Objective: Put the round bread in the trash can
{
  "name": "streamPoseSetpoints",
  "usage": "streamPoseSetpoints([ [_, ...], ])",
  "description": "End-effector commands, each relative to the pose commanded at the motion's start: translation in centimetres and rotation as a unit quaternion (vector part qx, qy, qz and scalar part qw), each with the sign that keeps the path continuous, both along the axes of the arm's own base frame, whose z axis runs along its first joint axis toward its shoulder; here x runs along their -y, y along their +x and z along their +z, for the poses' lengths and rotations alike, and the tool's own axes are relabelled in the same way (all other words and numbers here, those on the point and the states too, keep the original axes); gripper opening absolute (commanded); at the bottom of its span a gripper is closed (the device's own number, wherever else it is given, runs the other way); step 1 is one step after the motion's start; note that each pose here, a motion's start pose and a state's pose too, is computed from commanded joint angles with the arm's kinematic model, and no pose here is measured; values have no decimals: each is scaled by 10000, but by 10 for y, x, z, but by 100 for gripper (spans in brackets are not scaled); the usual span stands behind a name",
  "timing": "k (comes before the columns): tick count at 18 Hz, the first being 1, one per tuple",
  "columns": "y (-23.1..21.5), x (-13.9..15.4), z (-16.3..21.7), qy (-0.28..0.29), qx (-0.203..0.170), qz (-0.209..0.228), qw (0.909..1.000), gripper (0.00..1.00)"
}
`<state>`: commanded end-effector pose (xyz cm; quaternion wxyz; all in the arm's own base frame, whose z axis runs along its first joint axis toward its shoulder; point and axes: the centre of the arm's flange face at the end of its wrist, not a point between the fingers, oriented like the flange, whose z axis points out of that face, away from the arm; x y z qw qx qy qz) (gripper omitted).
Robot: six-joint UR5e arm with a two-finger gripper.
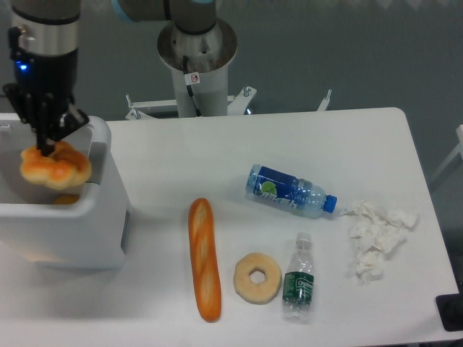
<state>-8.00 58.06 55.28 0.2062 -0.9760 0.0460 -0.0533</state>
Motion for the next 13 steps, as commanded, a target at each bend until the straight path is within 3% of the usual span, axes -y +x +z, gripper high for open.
streamPoseSetpoints([
  [2, 10, -1, 0, -3, -7, -82, 10000, 11],
  [4, 11, -2, -3, -33, 9, -106, 9999, 30],
  [6, 11, -1, -2, -19, -13, -125, 9999, 62],
  [7, 12, -1, -2, -15, -22, -130, 9999, 91],
  [8, 12, 0, 0, -11, -16, -109, 9999, 100],
  [13, 6, 2, 3, 22, -12, -46, 10000, 100],
])
